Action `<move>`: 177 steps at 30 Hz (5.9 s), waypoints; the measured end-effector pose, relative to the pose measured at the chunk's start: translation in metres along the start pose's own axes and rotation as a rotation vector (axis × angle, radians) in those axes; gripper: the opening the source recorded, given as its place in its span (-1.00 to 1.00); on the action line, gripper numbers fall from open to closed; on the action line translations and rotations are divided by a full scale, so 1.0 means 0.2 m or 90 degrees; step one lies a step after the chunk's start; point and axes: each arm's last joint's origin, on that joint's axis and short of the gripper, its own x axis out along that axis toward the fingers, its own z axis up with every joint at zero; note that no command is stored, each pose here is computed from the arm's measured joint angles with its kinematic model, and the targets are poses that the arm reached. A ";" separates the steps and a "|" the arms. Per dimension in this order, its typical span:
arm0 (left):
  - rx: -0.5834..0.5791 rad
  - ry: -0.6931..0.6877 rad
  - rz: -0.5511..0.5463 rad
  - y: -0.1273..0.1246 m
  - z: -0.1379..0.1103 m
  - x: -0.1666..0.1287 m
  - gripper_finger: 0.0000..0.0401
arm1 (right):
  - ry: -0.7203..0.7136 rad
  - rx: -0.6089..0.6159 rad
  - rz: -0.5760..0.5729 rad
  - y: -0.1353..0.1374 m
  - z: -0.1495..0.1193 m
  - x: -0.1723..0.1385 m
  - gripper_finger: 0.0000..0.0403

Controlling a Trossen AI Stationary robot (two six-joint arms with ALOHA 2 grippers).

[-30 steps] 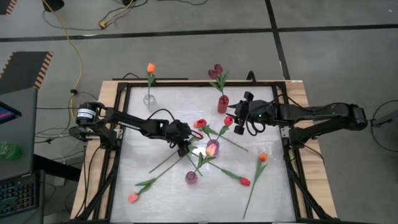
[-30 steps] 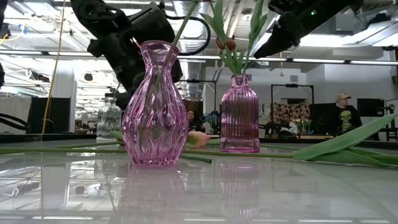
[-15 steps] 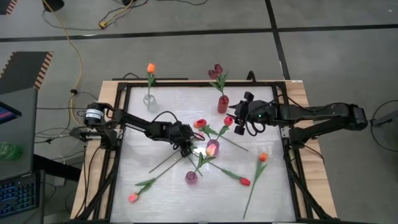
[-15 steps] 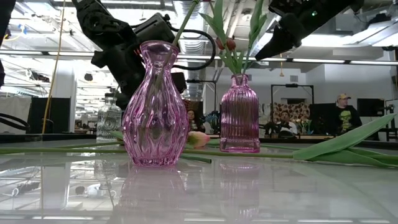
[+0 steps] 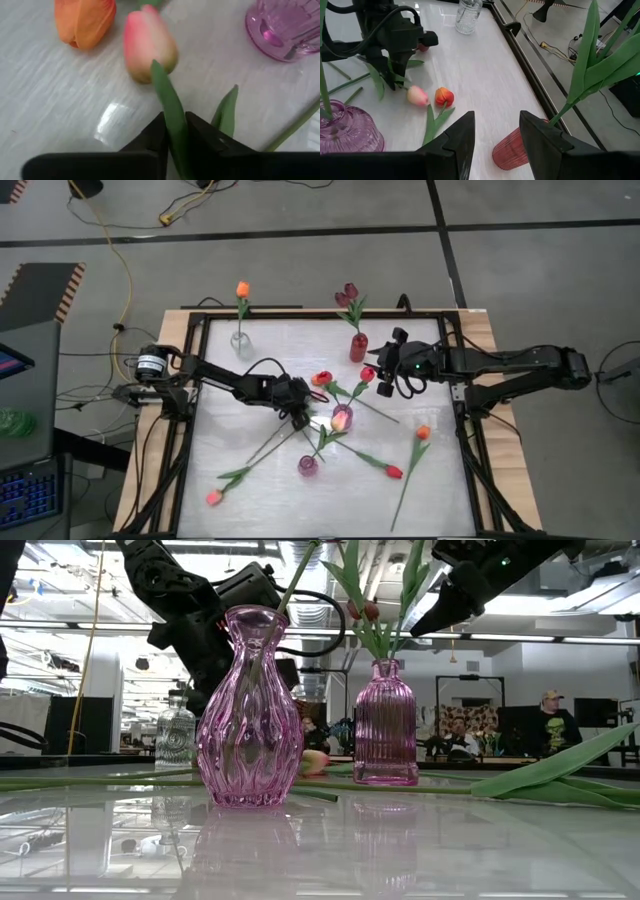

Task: Sort flowers into vase by color
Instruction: Put the top pink flower into the bottom purple vase

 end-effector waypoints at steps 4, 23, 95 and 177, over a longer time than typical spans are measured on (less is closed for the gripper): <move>-0.008 0.000 0.001 0.00 0.00 0.00 -0.96 | 0.000 0.000 0.000 0.00 0.00 0.00 -0.11; -0.023 -0.104 0.000 0.01 0.12 -0.29 -0.99 | 0.000 0.002 0.000 0.00 0.00 0.00 -0.11; 0.159 -0.924 -0.262 -0.77 0.02 -0.87 -0.99 | 0.000 0.000 0.000 0.00 0.00 0.00 -0.11; 0.095 -0.819 -0.087 -0.62 -0.24 -0.76 -0.99 | 0.000 0.001 0.000 0.00 0.00 0.00 -0.11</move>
